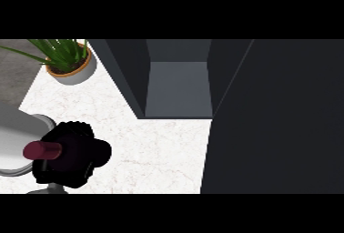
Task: Pick up the wine, place it into the cabinet and close the cabinet
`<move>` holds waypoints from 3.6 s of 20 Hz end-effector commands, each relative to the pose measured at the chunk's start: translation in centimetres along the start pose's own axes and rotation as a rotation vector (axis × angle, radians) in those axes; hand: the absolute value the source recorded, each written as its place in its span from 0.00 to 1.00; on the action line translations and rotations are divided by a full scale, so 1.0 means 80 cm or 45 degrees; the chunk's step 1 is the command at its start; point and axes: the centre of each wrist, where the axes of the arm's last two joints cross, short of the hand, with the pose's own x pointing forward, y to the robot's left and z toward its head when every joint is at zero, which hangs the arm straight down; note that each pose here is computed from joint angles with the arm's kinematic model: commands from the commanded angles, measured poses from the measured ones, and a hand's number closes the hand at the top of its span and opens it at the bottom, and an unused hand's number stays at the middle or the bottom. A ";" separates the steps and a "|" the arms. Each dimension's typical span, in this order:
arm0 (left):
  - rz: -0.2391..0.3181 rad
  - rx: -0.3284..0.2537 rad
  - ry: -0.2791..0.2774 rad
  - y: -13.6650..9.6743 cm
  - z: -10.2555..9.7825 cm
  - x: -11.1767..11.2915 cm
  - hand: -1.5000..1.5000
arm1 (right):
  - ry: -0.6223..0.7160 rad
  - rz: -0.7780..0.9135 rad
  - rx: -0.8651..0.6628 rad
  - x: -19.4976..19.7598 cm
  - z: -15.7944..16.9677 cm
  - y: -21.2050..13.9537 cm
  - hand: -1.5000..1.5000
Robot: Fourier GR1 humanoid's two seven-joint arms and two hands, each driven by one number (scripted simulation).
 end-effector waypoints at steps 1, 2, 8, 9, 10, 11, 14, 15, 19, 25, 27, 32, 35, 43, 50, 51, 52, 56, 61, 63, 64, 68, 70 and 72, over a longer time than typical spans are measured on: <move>0.055 -0.056 0.012 -0.020 -0.017 0.025 1.00 | -0.041 -0.055 0.014 0.002 0.010 0.015 0.00; 0.038 -0.052 -0.001 -0.024 -0.027 0.047 1.00 | -0.049 -0.038 0.018 0.018 0.017 -0.004 0.00; 0.012 -0.086 0.005 -0.102 -0.032 0.085 1.00 | -0.042 -0.086 0.033 0.011 0.009 0.006 0.00; -0.001 -0.140 0.037 -0.087 -0.031 0.078 1.00 | -0.050 -0.042 0.017 0.027 0.020 0.007 0.00; 0.033 -0.121 0.034 -0.121 -0.044 0.097 1.00 | -0.049 -0.046 0.038 0.010 0.024 -0.004 0.00; 0.047 -0.149 0.069 -0.126 -0.059 0.092 1.00 | -0.070 -0.063 0.025 0.025 0.023 0.008 0.00; 0.075 -0.185 0.039 -0.135 -0.069 0.095 1.00 | -0.033 -0.023 0.038 0.030 0.024 -0.002 0.00; 0.097 -0.184 0.008 -0.157 -0.047 0.120 1.00 | -0.050 -0.042 0.023 0.007 0.001 0.007 0.00; 0.110 -0.191 0.029 -0.190 -0.070 0.097 1.00 | -0.047 -0.056 0.028 0.018 0.007 -0.010 0.00; 0.114 -0.161 0.035 -0.250 -0.110 0.126 1.00 | -0.050 -0.053 0.043 0.028 0.020 0.003 0.00; 0.077 -0.140 0.032 -0.261 -0.106 0.120 1.00 | -0.058 -0.065 0.025 0.022 0.029 0.002 0.00; 0.064 -0.112 0.023 -0.283 -0.126 0.120 1.00 | -0.037 -0.041 0.045 0.011 0.018 -0.012 0.00; 0.046 -0.090 0.020 -0.294 -0.137 0.128 1.00 | -0.041 -0.025 0.082 0.026 0.020 -0.015 0.00; -0.034 -0.058 -0.018 -0.293 -0.139 0.089 1.00 | -0.051 -0.038 0.054 0.023 0.031 -0.008 0.00; 0.049 -0.007 0.045 -0.287 -0.145 0.079 1.00 | -0.051 -0.030 0.054 0.011 0.012 -0.003 0.00; 0.040 0.009 0.036 -0.293 -0.142 0.067 1.00 | -0.077 -0.024 0.032 0.020 0.023 -0.007 0.00; 0.031 0.032 0.042 -0.308 -0.141 0.067 1.00 | -0.054 -0.004 0.067 0.018 0.031 -0.014 0.00; 0.061 0.049 0.052 -0.288 -0.155 0.047 1.00 | -0.077 -0.037 0.036 0.033 0.028 0.001 0.00; -0.101 0.033 0.050 -0.284 -0.129 0.017 1.00 | -0.057 -0.008 0.035 0.022 0.023 -0.008 0.00; -0.105 0.049 0.059 -0.281 -0.152 0.017 1.00 | -0.060 -0.046 0.021 0.020 0.014 -0.007 0.00; -0.134 0.053 0.039 -0.279 -0.158 0.001 1.00 | -0.071 -0.033 0.054 0.022 0.016 0.003 0.00; -0.136 0.039 0.029 -0.278 -0.139 -0.003 1.00 | -0.045 -0.001 0.039 0.011 0.014 -0.006 0.00; -0.166 0.073 0.011 -0.273 -0.141 -0.007 1.00 | -0.078 -0.005 0.051 0.019 0.014 -0.008 0.00; -0.163 0.104 0.002 -0.254 -0.143 -0.016 1.00 | -0.039 -0.007 0.035 0.020 0.017 -0.004 0.00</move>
